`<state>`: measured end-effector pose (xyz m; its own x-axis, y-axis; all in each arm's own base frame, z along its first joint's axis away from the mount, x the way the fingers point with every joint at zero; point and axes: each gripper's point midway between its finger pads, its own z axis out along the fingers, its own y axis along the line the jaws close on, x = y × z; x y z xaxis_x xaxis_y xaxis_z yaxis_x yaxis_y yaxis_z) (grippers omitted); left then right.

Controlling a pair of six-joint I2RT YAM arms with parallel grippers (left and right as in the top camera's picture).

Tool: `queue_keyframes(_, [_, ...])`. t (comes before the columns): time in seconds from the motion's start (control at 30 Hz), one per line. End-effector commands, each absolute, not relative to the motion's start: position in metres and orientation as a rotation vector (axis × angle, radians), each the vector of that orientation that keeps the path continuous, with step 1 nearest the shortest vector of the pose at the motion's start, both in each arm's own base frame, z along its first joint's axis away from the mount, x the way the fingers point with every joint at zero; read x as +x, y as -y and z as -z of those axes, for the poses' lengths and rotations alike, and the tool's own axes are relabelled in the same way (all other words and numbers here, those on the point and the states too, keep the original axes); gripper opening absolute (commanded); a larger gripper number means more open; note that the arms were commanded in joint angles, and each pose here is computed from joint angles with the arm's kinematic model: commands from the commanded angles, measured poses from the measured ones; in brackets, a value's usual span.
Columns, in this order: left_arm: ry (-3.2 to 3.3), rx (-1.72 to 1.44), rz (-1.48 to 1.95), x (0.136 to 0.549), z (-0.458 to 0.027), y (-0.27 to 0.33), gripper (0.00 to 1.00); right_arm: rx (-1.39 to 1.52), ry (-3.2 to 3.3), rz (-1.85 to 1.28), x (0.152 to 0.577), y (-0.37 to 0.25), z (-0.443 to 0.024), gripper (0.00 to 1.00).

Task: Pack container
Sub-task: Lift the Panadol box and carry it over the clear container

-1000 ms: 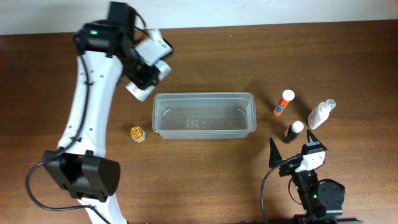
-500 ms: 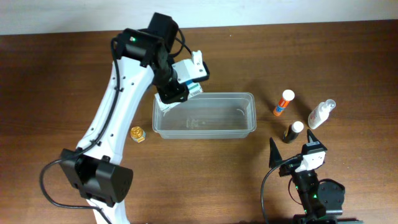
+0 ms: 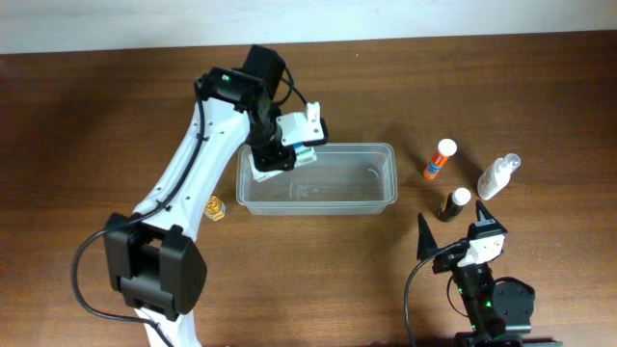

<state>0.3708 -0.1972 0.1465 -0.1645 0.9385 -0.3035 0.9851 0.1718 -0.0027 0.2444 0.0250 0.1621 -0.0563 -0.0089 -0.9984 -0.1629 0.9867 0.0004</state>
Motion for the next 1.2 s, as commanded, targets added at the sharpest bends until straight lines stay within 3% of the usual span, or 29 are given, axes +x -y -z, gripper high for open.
queue_keyframes(0.0, [-2.147,1.96,0.325,0.364,-0.132,0.199,0.43,-0.12,-1.628,-0.115,0.245,-0.022,-0.16,0.98])
queue_keyframes(0.33, [-2.038,2.076,0.333,0.359,-0.101,0.198,0.49,-0.119,-1.628,-0.116,0.245,-0.022,-0.16,0.98])
queue_keyframes(0.83, [-1.981,2.058,0.344,0.363,-0.092,0.206,0.48,-0.12,-1.628,-0.115,0.245,-0.022,-0.16,0.98])
queue_keyframes(1.0, [-1.944,1.902,0.577,0.357,-0.12,0.237,0.16,-0.119,-1.628,-0.116,0.245,-0.022,-0.16,0.98])
queue_keyframes(1.03, [-1.943,1.863,0.629,0.356,-0.127,0.243,0.05,-0.12,-1.628,-0.115,0.245,-0.022,-0.16,0.98])
queue_keyframes(1.07, [-1.944,1.816,0.695,0.354,-0.135,0.25,0.01,-0.119,-1.628,-0.116,0.245,-0.022,-0.16,0.98])
queue_keyframes(1.17, [-1.976,1.648,0.936,0.344,-0.157,0.27,0.01,-0.12,-1.628,-0.115,0.245,-0.022,-0.16,0.98])
